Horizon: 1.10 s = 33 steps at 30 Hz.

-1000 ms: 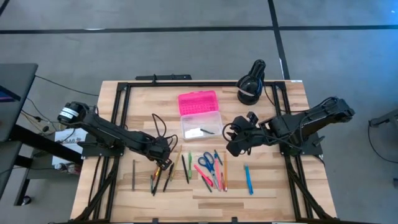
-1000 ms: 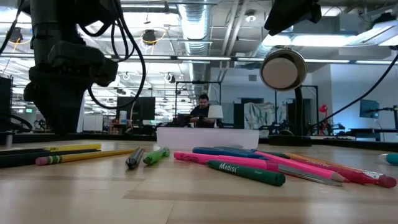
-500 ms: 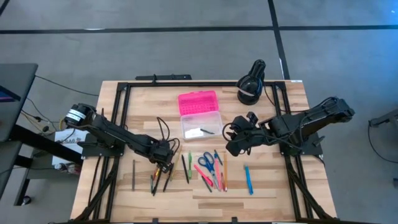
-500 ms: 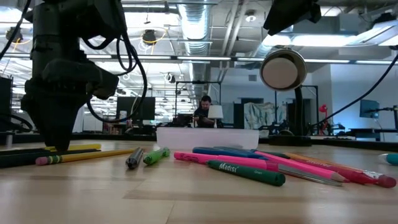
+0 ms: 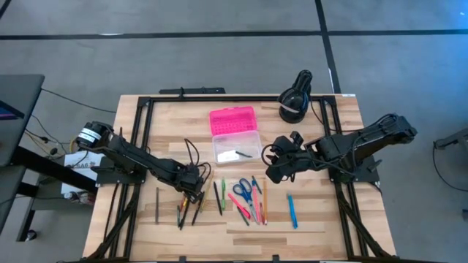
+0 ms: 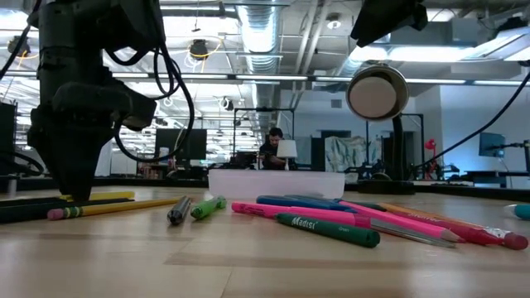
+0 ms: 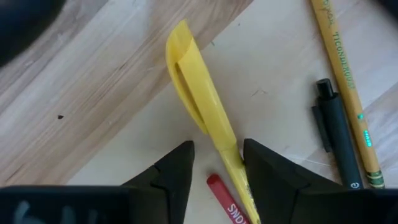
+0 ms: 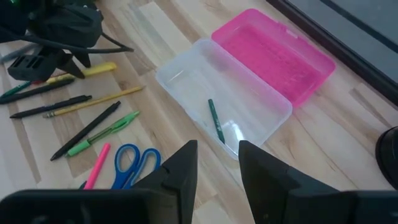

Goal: Pick & place school supplies into a supply box
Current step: Put the yellow pen into the pink supply box

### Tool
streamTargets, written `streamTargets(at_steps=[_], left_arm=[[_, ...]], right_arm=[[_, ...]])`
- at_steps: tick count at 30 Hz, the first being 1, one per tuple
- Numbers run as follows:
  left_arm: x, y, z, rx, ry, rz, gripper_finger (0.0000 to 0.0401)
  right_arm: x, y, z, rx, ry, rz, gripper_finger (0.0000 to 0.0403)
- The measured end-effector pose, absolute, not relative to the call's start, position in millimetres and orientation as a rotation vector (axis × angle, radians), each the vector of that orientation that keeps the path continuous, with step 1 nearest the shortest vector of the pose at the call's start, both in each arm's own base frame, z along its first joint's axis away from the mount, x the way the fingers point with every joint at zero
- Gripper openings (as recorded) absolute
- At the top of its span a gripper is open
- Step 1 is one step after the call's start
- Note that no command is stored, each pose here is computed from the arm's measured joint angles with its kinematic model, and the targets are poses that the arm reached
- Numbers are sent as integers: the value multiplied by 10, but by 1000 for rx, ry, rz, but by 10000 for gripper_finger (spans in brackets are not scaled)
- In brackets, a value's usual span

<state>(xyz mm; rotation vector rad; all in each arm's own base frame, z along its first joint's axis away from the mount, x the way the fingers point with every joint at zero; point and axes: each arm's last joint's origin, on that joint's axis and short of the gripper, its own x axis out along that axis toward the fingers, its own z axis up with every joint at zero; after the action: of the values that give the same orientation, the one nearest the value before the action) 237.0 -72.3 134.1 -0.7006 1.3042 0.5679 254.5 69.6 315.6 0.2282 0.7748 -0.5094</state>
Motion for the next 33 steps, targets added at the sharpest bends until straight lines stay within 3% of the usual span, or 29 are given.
streamTargets(at_steps=[15, 33], left_arm=[[2360, -709, 1331, -636, 1313, 545, 56], [2433, -504, 1334, -243, 1356, 245, 44]], right_arm=[[2546, 696, 3156, 229, 774, -509, 111], [2554, 701, 3162, 246, 764, -507, 111]])
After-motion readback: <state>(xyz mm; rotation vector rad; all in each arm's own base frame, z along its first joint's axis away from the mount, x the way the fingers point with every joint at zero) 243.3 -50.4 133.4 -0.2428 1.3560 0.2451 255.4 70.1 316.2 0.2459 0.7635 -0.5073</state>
